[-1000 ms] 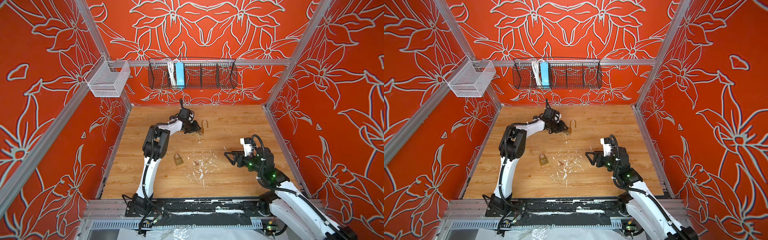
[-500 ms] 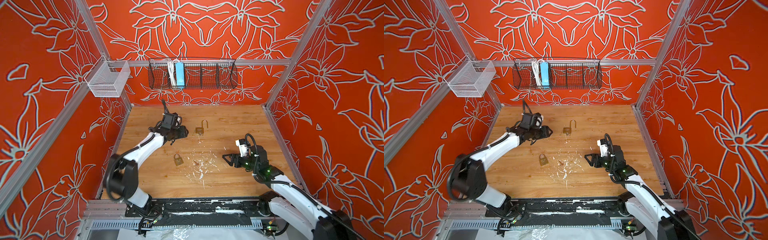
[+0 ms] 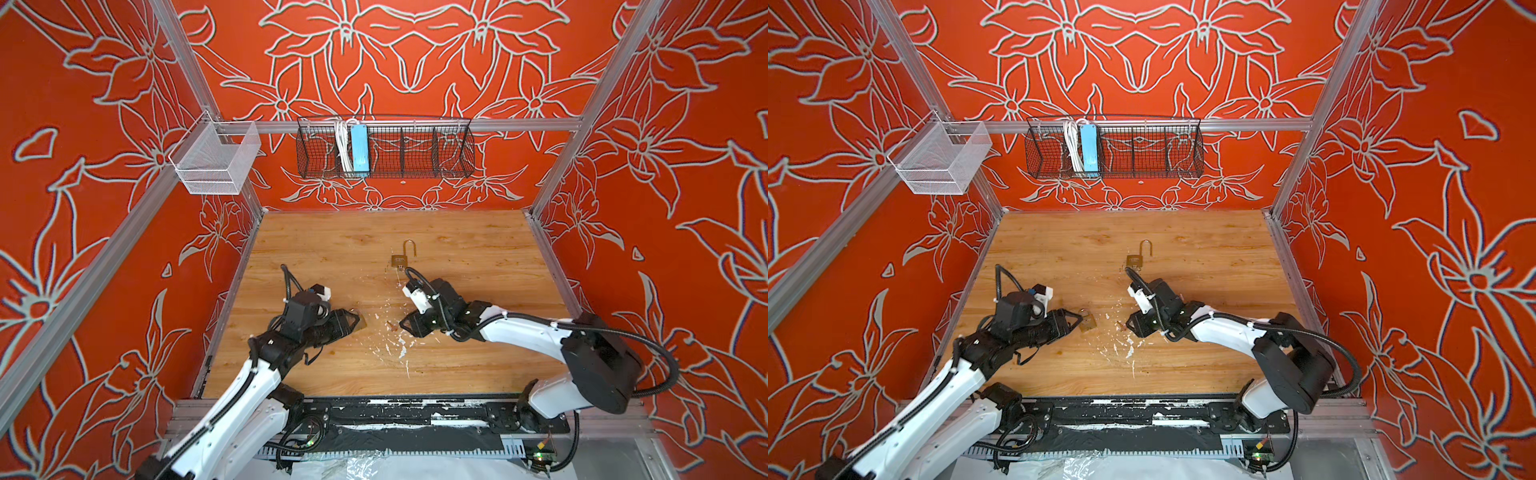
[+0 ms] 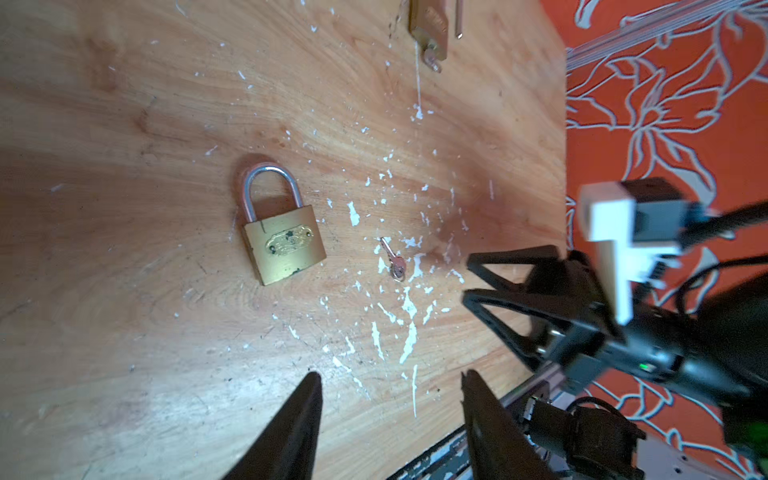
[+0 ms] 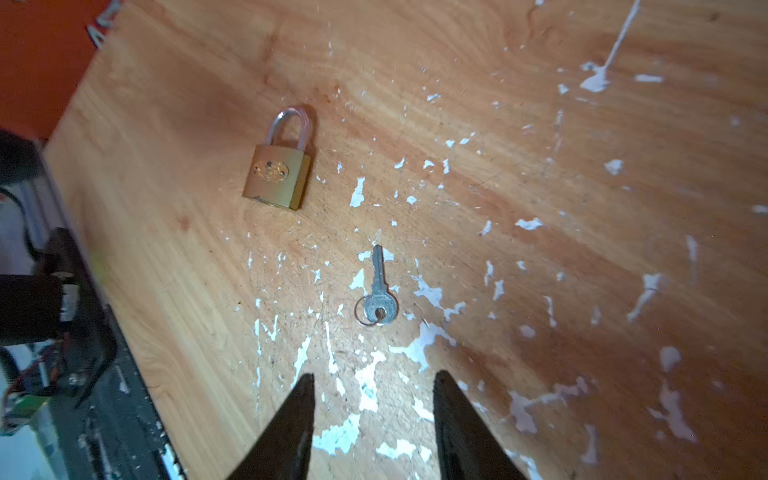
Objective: Unlock with the key
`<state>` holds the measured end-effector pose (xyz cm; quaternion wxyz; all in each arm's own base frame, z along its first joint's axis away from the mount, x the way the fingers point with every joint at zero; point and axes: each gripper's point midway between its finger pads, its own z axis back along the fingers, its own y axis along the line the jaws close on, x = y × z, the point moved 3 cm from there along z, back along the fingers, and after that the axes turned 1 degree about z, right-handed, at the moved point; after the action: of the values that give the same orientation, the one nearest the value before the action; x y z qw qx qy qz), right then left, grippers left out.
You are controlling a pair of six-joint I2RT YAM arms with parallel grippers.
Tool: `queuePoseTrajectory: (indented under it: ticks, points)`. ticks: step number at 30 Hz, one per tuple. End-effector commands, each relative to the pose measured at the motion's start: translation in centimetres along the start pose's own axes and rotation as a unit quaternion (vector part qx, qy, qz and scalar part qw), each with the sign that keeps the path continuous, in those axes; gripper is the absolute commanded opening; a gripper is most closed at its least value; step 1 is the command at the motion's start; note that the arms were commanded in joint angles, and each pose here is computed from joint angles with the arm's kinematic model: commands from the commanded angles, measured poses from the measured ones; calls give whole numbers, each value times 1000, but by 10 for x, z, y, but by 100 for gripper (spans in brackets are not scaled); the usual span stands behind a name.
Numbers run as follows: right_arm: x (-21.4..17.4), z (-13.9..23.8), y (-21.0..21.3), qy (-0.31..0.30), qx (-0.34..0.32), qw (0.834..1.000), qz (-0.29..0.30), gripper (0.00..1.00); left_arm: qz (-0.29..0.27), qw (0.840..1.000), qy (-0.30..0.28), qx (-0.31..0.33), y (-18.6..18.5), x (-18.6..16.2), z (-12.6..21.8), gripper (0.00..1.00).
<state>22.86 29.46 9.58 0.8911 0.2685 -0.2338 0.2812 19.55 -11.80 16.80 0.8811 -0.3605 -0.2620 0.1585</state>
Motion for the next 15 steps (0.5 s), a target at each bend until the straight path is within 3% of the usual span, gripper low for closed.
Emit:
queuePoseTrajectory:
  ticks: [1, 15]
  points:
    - [-3, -11, 4, 38, -56, 996, 65, 47, 33, 999, 11, 4, 7, -13, 8, 55]
    - [-8, -34, 2, 83, -106, 985, 111, 37, 32, 999, 12, 17, 12, -15, 9, 56]
